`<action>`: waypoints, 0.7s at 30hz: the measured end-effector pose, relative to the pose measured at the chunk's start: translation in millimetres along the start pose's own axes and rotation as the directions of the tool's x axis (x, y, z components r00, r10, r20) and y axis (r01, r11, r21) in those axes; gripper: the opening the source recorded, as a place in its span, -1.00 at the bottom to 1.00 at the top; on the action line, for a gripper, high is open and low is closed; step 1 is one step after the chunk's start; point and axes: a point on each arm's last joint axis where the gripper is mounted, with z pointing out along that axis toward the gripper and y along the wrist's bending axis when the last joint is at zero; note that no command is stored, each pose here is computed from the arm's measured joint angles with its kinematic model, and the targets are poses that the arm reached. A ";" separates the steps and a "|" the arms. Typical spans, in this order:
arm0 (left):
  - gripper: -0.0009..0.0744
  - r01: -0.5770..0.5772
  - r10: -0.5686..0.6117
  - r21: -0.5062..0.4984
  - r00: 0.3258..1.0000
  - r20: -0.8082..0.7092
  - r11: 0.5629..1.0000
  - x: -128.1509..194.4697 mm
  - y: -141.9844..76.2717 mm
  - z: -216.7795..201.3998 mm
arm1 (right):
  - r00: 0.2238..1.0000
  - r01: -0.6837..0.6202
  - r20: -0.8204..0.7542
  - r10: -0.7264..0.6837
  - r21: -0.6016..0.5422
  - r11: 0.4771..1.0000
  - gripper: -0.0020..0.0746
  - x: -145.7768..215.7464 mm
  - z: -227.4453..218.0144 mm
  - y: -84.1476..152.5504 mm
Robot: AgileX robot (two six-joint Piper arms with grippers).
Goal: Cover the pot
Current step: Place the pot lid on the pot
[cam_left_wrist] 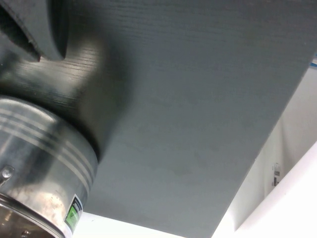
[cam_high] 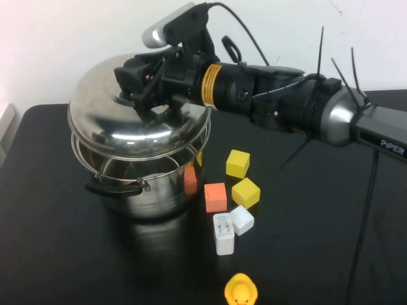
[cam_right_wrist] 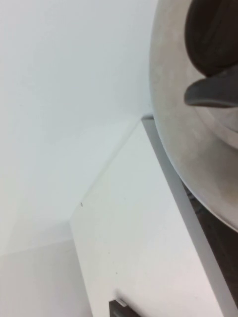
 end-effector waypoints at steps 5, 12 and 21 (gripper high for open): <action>-0.98 0.000 0.000 0.000 1.000 0.000 1.000 0.0 0.0 0.0 | 1.000 0.003 -0.020 -0.004 -0.011 1.000 -0.04 4.9 3.5 0.5; -0.98 0.000 0.000 0.000 1.000 0.000 1.000 0.0 0.0 0.0 | 0.998 0.025 -0.051 -0.026 -0.020 0.999 -0.04 14.8 6.7 -0.3; -0.98 0.000 0.000 0.000 1.000 0.000 1.000 0.0 0.0 0.0 | 0.997 0.011 -0.081 -0.013 -0.023 1.000 -0.04 30.6 12.6 -2.5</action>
